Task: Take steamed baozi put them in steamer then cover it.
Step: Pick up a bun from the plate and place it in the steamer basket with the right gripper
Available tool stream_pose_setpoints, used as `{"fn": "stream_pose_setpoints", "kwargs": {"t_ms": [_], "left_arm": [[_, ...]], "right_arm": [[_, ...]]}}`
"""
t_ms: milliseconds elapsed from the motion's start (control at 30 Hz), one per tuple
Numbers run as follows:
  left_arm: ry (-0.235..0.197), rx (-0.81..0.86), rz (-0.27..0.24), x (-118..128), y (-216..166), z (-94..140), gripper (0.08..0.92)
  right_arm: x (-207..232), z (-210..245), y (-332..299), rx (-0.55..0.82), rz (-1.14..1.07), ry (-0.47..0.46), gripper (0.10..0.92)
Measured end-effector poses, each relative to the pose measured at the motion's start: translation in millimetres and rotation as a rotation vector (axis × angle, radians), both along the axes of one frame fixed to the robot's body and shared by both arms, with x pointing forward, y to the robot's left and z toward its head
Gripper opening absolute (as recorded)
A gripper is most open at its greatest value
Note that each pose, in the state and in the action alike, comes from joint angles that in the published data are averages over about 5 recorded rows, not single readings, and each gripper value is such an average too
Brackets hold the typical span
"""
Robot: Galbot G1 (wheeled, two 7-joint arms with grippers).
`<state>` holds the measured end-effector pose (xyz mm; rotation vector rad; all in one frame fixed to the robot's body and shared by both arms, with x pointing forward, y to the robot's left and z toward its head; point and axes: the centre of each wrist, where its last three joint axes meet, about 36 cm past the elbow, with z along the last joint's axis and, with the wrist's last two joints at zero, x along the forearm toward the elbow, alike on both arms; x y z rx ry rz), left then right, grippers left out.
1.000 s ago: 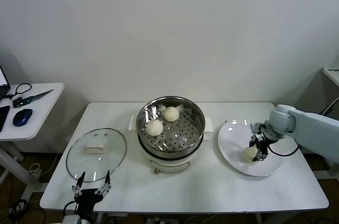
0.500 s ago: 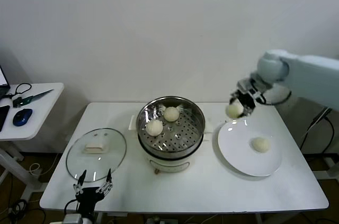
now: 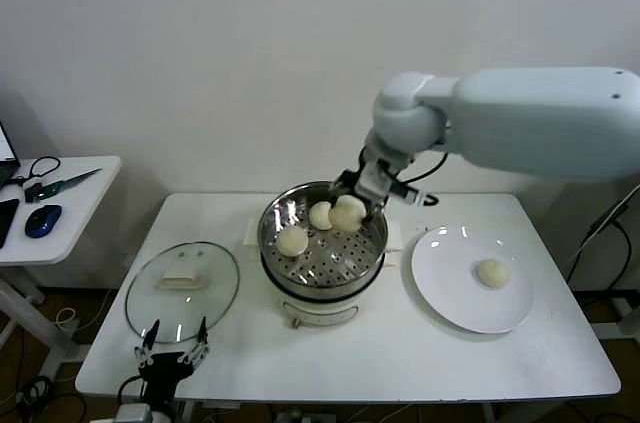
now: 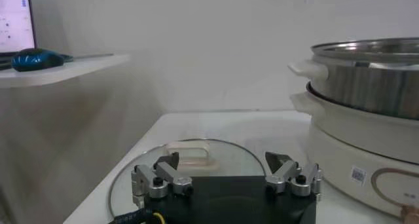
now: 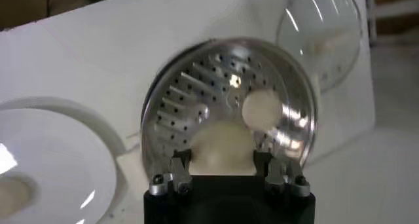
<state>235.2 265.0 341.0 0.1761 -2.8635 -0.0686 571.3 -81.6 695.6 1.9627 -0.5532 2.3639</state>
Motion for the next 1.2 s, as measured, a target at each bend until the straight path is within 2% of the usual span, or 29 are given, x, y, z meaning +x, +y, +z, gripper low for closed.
{"fn": "stream_pose_setpoints", "kwargs": {"t_ms": [400, 900, 1000, 1200], "left_arm": [[0.007, 0.005, 0.007, -3, 3, -2, 0.823], [0.006, 0.002, 0.010, 0, 4, -4, 0.823], [0.006, 0.001, 0.011, 0, 4, -5, 0.823], [0.005, -0.001, 0.010, 0, 3, -5, 0.823]], "right_arm": [[-5, -65, 31, -0.057, 0.180, 0.027, 0.645], [9, -98, 40, -0.072, 0.209, 0.026, 0.646], [12, -100, 43, -0.067, 0.214, 0.023, 0.676], [15, -91, 44, -0.051, 0.207, 0.027, 0.803]]}}
